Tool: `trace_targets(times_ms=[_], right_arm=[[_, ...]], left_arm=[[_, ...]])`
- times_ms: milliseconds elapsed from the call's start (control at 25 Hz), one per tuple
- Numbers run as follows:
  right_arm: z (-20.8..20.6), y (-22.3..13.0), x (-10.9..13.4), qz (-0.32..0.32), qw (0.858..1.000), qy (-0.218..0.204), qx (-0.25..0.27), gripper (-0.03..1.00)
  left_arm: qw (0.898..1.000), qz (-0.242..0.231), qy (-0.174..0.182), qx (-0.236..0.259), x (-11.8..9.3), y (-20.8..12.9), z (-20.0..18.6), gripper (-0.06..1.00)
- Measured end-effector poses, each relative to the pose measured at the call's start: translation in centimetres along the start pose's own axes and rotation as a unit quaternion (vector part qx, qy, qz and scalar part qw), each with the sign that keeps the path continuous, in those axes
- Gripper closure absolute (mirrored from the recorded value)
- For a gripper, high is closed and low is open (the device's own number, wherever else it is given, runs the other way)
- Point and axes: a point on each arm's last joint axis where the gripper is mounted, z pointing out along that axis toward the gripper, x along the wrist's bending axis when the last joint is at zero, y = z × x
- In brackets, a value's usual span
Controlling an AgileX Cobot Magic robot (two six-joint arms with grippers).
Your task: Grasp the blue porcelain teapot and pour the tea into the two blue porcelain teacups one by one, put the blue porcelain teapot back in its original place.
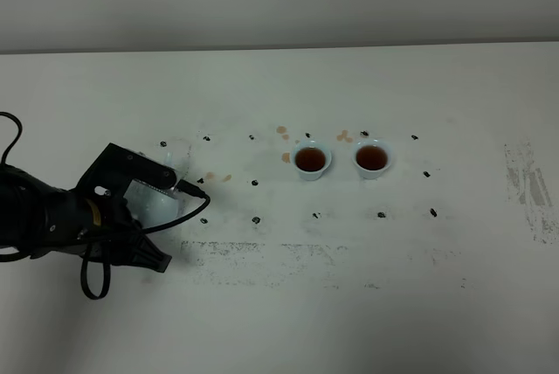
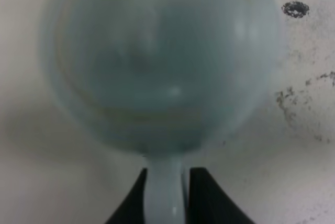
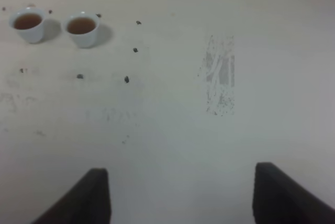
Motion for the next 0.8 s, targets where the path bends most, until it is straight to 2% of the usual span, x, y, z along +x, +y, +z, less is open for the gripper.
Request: trace_targets(times_ms=[360, 640, 800], right_arm=[[0.0, 0.0, 0.0, 0.0, 1.0, 0.0, 0.0, 0.41], [0.0, 0.0, 0.0, 0.0, 1.0, 0.0, 0.0, 0.41], [0.0, 0.0, 0.0, 0.0, 1.0, 0.0, 0.0, 0.41]], left_arm=[[1.0, 0.0, 0.0, 0.002, 0.0, 0.0, 0.1, 0.6], [0.998, -0.045, -0.002, 0.04, -0.1, -0.7, 0.0, 0.5], [0.995, -0.083, -0.019, 0.06, -0.4, -1.0, -1.4, 0.49]])
